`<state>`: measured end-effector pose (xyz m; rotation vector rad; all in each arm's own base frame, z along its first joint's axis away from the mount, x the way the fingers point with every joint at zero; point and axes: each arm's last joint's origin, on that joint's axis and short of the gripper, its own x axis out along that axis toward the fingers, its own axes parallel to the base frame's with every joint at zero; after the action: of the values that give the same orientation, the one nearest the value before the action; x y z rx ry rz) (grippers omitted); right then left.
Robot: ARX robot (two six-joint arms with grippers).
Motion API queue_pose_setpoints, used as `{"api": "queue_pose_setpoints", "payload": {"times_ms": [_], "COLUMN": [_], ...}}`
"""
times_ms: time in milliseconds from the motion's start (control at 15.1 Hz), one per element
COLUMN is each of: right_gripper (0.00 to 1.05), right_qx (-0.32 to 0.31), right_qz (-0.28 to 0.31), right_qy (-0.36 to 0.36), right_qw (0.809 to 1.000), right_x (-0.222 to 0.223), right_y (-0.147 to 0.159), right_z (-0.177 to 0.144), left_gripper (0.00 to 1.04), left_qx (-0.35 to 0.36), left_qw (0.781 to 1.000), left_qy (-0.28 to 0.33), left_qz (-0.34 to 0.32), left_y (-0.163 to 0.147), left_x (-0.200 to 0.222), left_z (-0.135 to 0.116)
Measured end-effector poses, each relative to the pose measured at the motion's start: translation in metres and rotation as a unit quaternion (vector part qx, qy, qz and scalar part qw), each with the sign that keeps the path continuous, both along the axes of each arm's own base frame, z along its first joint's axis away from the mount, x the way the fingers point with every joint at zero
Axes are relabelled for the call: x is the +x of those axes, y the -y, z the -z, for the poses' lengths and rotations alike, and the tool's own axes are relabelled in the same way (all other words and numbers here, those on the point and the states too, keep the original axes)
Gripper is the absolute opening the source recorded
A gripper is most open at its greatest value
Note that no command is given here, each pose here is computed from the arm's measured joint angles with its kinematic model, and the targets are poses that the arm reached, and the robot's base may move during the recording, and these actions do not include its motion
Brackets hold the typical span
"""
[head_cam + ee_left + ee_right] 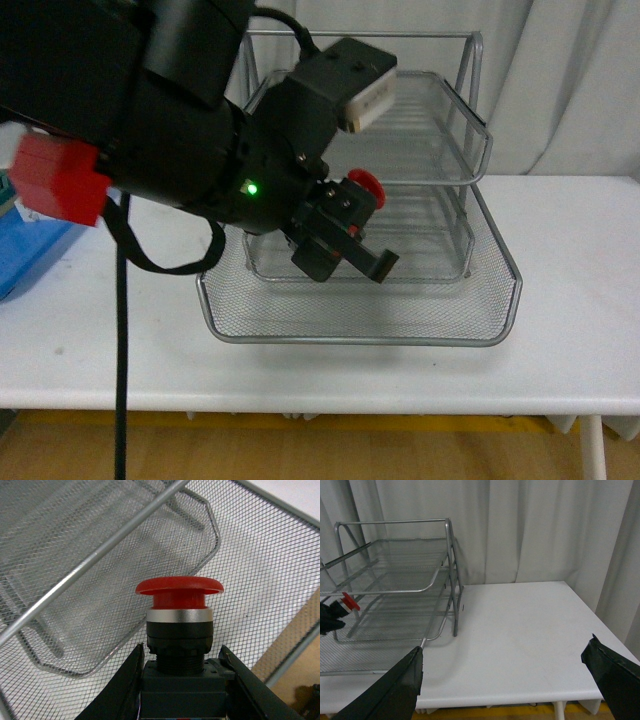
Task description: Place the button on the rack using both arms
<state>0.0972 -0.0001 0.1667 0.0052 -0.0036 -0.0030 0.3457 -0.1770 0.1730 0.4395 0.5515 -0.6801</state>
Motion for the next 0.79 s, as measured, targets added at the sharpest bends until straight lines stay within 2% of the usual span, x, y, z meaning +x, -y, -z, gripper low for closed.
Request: {"api": "queue_pose_setpoints", "payload": {"times_ms": [265,331,464,530,662,728,795], "right_gripper": [0.98,0.98,0.98,0.98,0.98,0.98,0.98], "right_qx": [0.000,0.000,0.000,0.000,0.000,0.000,0.000], "right_qz": [0.000,0.000,0.000,0.000,0.000,0.000,0.000], "right_qy": [0.000,0.000,0.000,0.000,0.000,0.000,0.000], "right_qw": [1.000,1.000,1.000,1.000,1.000,1.000,1.000], "right_x": [0.000,0.000,0.000,0.000,0.000,0.000,0.000], "right_y": [0.000,0.000,0.000,0.000,0.000,0.000,0.000], "right_z": [0.000,0.000,0.000,0.000,0.000,0.000,0.000], "left_gripper": [0.38,0.41,0.64,0.73,0.94,0.99,0.98], "left_qx": [0.043,0.048,0.038,0.017,-0.048,-0.095,-0.128], "left_qw": [0.999,0.998,0.998,0.999,0.999,0.994,0.988], "left_qy": [-0.027,-0.034,-0.042,-0.042,-0.007,0.042,0.080], "left_qz": [-0.015,-0.021,-0.021,-0.013,0.005,0.017,0.011], "left_y": [0.008,0.008,0.008,0.007,-0.003,-0.015,-0.029], "left_x": [0.024,0.029,0.029,0.024,-0.002,-0.023,-0.043], "left_z": [0.033,0.036,0.035,0.028,-0.007,-0.033,-0.053]}}
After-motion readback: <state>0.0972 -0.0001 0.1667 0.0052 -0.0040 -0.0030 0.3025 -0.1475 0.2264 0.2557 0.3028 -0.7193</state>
